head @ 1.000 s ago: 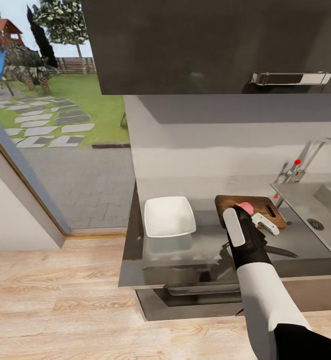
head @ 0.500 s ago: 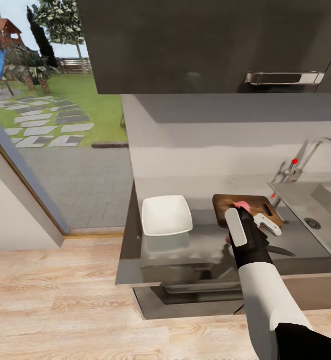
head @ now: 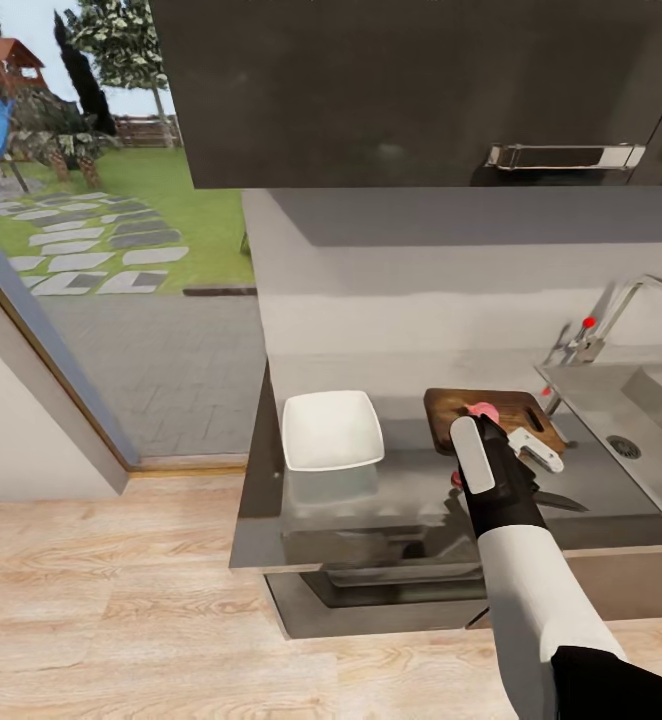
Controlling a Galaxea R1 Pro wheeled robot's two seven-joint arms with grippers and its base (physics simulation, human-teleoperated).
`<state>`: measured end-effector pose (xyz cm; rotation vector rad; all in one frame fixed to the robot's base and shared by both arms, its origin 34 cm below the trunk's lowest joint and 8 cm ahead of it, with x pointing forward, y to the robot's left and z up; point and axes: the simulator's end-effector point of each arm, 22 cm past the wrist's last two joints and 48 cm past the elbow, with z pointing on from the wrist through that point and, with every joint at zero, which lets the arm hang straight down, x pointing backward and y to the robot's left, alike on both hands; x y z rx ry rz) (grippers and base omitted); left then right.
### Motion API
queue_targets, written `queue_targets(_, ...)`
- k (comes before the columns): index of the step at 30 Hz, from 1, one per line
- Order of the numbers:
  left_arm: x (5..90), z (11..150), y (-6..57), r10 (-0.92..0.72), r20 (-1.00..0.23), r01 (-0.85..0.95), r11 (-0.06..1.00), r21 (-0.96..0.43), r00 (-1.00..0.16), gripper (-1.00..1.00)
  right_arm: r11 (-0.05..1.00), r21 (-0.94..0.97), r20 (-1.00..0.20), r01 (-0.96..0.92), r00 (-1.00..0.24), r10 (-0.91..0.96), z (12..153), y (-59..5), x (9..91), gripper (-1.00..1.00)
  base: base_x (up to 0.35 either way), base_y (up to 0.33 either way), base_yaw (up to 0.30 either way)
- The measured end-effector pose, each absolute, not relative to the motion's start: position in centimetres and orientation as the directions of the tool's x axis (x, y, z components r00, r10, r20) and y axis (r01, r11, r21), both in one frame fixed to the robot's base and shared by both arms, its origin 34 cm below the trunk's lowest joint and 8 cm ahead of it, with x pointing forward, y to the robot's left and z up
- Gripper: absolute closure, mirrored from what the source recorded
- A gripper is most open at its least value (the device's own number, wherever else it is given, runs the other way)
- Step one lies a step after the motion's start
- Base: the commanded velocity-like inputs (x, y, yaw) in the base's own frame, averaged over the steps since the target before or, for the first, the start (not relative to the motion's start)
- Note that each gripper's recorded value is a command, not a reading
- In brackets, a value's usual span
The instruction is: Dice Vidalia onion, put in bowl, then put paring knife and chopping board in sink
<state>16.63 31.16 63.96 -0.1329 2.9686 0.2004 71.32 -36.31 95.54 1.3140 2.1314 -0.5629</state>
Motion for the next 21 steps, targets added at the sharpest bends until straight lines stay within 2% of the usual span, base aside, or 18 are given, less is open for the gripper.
queue_targets(8, 16.7, 64.0, 31.2, -0.077, -0.169, -0.1, 0.987, 0.126, -0.983, -1.0, 0.45, -0.054, -0.647, 0.892, -0.374, 0.664, 94.7, -35.9, 71.5, -1.0, -0.078, 0.0, 0.0)
queue_targets(21, 16.7, 64.0, 31.2, -0.077, -0.17, -0.1, 0.987, 0.127, -0.982, -1.0, 0.463, -0.05, -0.642, 0.885, -0.384, 0.664, 94.3, -35.6, 71.7, -1.0, -0.008, 0.0, 0.0)
